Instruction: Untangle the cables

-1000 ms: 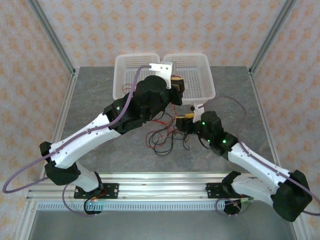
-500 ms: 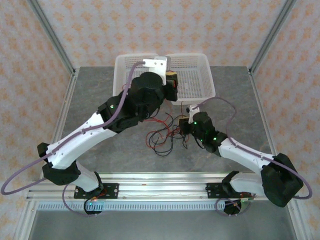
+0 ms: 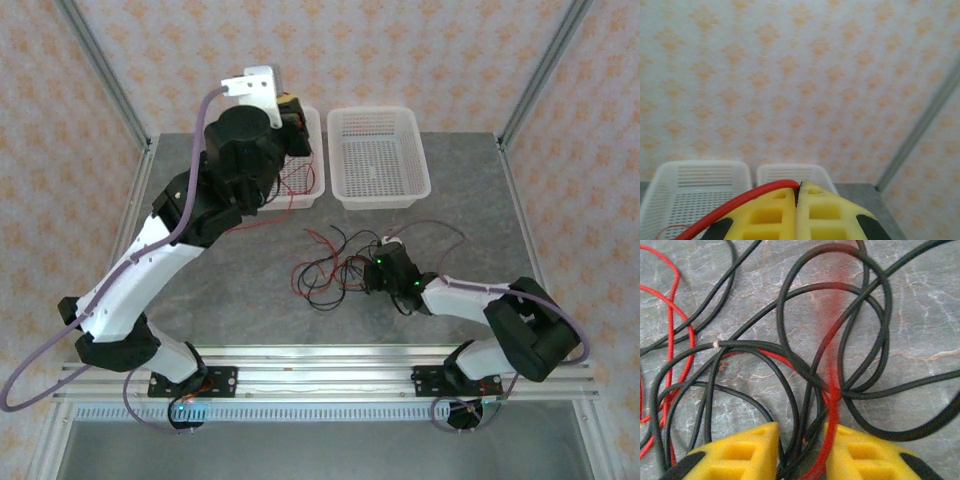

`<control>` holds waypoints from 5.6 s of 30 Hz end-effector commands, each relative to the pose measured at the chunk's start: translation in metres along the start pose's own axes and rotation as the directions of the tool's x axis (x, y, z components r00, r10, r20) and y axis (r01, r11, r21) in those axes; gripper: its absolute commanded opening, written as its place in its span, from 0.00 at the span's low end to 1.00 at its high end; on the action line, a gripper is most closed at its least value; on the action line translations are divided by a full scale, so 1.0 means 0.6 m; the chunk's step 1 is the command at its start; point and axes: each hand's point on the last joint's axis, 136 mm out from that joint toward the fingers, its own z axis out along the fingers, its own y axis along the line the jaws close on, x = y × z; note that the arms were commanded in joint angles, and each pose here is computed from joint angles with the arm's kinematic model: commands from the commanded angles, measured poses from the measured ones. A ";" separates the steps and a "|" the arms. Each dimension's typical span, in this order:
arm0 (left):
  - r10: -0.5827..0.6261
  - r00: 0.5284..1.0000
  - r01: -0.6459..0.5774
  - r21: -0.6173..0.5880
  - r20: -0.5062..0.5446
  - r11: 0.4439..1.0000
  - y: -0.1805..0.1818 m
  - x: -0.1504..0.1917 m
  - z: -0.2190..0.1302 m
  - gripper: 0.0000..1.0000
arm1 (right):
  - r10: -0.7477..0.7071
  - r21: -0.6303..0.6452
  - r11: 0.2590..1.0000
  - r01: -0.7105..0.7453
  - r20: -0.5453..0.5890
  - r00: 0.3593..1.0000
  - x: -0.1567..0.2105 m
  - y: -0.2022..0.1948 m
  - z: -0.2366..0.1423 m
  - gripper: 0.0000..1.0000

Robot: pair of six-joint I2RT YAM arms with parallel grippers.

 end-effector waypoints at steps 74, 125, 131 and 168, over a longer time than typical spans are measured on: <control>0.050 0.940 -0.074 -0.059 -0.338 0.995 0.160 0.307 0.277 0.99 | 0.114 0.192 0.974 -0.118 0.030 0.993 -0.074 0.033 -0.079 0.38; -0.163 0.953 0.212 0.178 -0.257 0.961 0.184 0.324 0.017 0.77 | 0.125 -0.127 0.987 -0.102 0.184 0.975 -0.249 0.137 -0.159 0.00; -0.075 0.953 0.142 0.214 -0.294 0.966 0.150 0.373 -0.016 0.71 | -0.045 -0.319 0.944 0.088 0.140 0.989 -0.250 0.210 -0.211 0.00; 0.126 0.958 -0.049 0.284 -0.258 0.958 0.007 0.593 0.085 0.26 | -0.467 -0.527 0.492 0.693 0.512 0.721 -0.223 0.308 -0.435 0.00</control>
